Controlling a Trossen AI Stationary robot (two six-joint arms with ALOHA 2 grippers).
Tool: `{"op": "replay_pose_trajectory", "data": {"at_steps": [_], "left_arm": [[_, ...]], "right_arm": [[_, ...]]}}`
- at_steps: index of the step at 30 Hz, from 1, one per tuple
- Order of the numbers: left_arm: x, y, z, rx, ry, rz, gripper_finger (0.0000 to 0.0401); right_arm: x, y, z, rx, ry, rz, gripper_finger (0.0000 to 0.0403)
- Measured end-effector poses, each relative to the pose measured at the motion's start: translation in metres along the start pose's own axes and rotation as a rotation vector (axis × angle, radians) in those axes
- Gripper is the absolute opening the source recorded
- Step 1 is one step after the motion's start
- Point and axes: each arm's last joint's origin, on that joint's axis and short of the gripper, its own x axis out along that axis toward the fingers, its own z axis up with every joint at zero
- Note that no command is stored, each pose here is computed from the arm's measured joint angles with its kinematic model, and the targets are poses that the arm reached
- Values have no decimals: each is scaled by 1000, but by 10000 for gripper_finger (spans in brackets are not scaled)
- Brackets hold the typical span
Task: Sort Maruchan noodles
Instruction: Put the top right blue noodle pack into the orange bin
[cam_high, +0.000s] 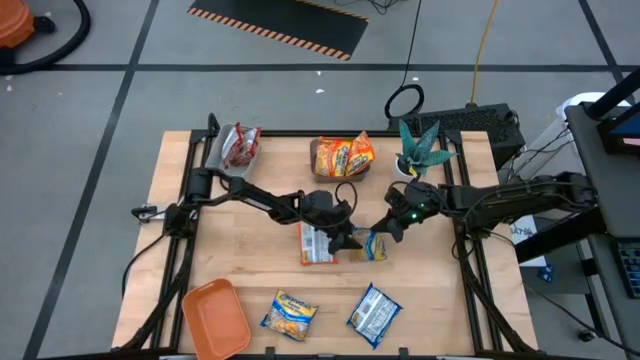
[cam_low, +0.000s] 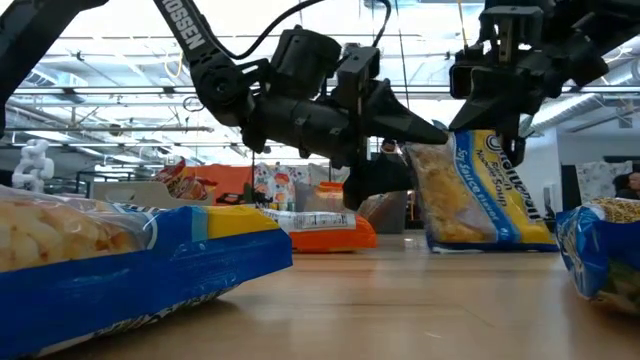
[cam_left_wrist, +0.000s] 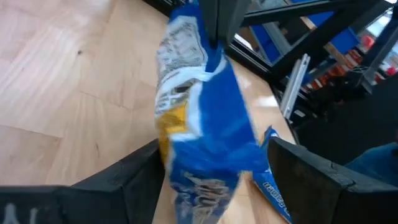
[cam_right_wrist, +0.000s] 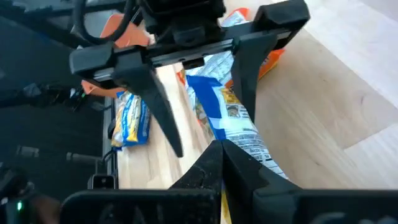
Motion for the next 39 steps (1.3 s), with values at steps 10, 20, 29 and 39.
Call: {"op": "replay_pose_trajectory", "data": {"at_steps": [10, 20, 29, 39], "left_arm": [[6, -7, -4, -28, -95, 165, 179], [8, -17, -6, -28, -88, 146, 124], [-1, -28, 8, -36, -100, 113, 121], [-54, -71, 51, 61, 4, 117, 119]], "right_arm": [[-4, -7, 7, -67, 46, 68, 0], [-11, -11, 15, -31, 1, 70, 30], [-29, -9, 25, 86, -129, 81, 83], [-53, 1, 30, 148, -410, 20, 84]]}}
